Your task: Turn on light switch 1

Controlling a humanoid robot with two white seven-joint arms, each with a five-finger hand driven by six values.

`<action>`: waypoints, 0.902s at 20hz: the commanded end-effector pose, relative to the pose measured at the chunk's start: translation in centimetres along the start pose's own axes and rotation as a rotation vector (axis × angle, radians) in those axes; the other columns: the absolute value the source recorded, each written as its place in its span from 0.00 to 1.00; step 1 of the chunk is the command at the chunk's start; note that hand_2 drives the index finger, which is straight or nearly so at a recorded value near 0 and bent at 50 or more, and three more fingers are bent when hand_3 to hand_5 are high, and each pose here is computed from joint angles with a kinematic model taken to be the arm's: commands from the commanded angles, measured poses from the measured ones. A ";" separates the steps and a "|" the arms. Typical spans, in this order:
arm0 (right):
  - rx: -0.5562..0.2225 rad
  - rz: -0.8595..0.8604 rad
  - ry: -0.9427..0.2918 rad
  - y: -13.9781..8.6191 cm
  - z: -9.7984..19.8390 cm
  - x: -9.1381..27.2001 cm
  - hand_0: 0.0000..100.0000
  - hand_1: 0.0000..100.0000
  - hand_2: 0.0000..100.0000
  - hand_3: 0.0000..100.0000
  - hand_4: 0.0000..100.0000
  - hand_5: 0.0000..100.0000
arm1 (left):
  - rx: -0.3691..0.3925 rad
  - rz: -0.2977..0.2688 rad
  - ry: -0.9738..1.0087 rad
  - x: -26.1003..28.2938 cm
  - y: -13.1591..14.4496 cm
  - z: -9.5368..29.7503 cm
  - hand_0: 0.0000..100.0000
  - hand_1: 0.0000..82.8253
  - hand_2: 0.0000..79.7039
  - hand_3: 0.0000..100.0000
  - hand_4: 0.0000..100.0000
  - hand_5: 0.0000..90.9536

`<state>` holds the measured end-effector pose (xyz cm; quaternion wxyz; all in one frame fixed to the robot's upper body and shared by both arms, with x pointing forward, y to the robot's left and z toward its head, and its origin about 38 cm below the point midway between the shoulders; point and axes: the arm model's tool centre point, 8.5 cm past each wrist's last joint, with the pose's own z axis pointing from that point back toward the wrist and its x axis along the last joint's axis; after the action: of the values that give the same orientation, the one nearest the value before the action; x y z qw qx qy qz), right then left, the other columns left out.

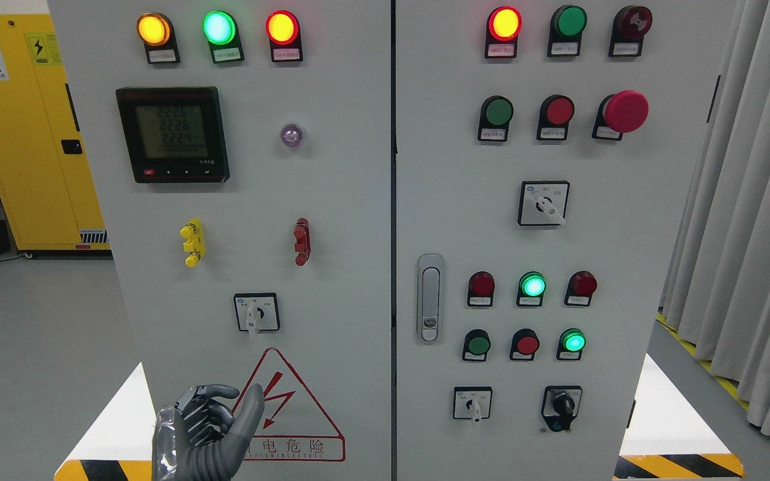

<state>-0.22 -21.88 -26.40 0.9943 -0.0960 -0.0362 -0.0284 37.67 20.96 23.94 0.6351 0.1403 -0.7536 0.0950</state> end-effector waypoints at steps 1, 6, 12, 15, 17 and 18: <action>0.001 0.000 0.000 0.0 0.0 0.0 0.00 0.50 0.04 0.00 0.00 0.00 | 0.002 0.017 -0.010 1.0 -0.6 -0.3 0.20 0.91 0.73 0.89 0.88 0.94; -0.001 0.000 0.000 0.0 0.0 0.0 0.00 0.50 0.04 0.00 0.00 0.00 | 0.017 0.018 -0.013 1.4 -0.7 -0.6 0.20 0.90 0.72 0.89 0.88 0.94; 0.001 0.000 0.000 0.0 0.0 0.0 0.00 0.50 0.04 0.00 0.00 0.00 | 0.022 0.023 -0.024 1.9 -0.7 -1.0 0.20 0.90 0.71 0.89 0.88 0.94; 0.001 0.000 0.000 0.0 0.0 0.0 0.00 0.50 0.04 0.00 0.00 0.00 | 0.026 0.026 -0.027 2.1 -0.6 -1.1 0.20 0.90 0.71 0.89 0.88 0.94; 0.001 0.000 0.000 0.0 0.0 0.0 0.00 0.50 0.04 0.00 0.00 0.00 | 0.026 0.024 -0.024 2.2 -0.6 -1.3 0.20 0.90 0.71 0.89 0.88 0.94; 0.001 0.000 0.000 0.0 0.0 0.0 0.00 0.50 0.04 0.00 0.00 0.00 | 0.025 0.025 -0.022 2.3 -0.8 -1.4 0.20 0.90 0.71 0.89 0.88 0.94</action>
<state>-0.22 -21.88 -26.40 0.9943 -0.0960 -0.0363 -0.0284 38.50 20.59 25.94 0.6252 0.1422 -0.7597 0.1087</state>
